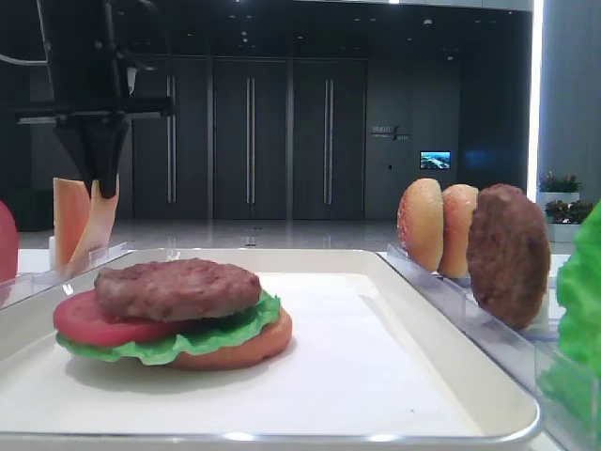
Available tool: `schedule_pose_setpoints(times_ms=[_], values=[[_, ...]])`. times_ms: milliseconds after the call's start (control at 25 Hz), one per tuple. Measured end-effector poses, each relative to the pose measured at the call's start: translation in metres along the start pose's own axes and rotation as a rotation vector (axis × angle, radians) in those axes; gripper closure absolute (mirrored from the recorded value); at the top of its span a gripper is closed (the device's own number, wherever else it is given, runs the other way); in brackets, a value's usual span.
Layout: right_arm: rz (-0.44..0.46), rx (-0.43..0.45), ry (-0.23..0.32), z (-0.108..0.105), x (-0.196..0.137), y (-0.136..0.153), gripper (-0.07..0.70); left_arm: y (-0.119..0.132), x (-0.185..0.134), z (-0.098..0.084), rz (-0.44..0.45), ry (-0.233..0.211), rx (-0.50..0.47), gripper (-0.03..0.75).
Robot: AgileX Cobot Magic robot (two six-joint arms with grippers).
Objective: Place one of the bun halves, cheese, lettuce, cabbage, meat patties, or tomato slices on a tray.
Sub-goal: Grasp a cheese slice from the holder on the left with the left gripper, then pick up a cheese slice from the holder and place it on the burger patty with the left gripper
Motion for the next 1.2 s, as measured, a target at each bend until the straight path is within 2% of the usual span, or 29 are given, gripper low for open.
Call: schedule_pose_setpoints(times_ms=[280,600,720,840,960,1080,1200], values=[[0.0,0.0,0.0,0.0,0.0,0.0,0.283,-0.046,-0.005,-0.008,0.008,-0.042,-0.09,0.694],[0.0,0.0,0.0,0.0,0.0,0.0,0.283,-0.054,-0.016,-0.014,0.056,-0.031,-0.119,0.694],[0.0,0.0,0.0,0.0,0.0,0.0,0.283,-0.055,-0.035,-0.02,0.078,-0.004,-0.115,0.694],[0.0,0.0,0.0,0.0,0.0,0.0,0.283,-0.055,-0.058,-0.022,0.096,-0.003,-0.124,0.694],[0.0,0.0,0.0,0.0,0.0,0.0,0.283,-0.058,-0.086,-0.015,0.114,-0.014,-0.132,0.694],[0.0,0.0,0.0,0.0,0.0,0.0,0.283,-0.065,-0.115,-0.002,0.112,-0.013,-0.142,0.694],[0.0,0.0,0.0,0.0,0.0,0.0,0.283,-0.075,-0.138,0.015,0.111,-0.034,-0.151,0.694]])
Point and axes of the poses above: a point on each arm's last joint axis where the gripper is mounted, y pointing out along that axis toward the gripper, z along the wrist's bending axis when the last joint is at zero, x = y × z, the point moved 6 cm from there along y, pointing out along that axis toward the gripper, and after that the axes turned 10 degrees about -y, right-handed, at the moved point
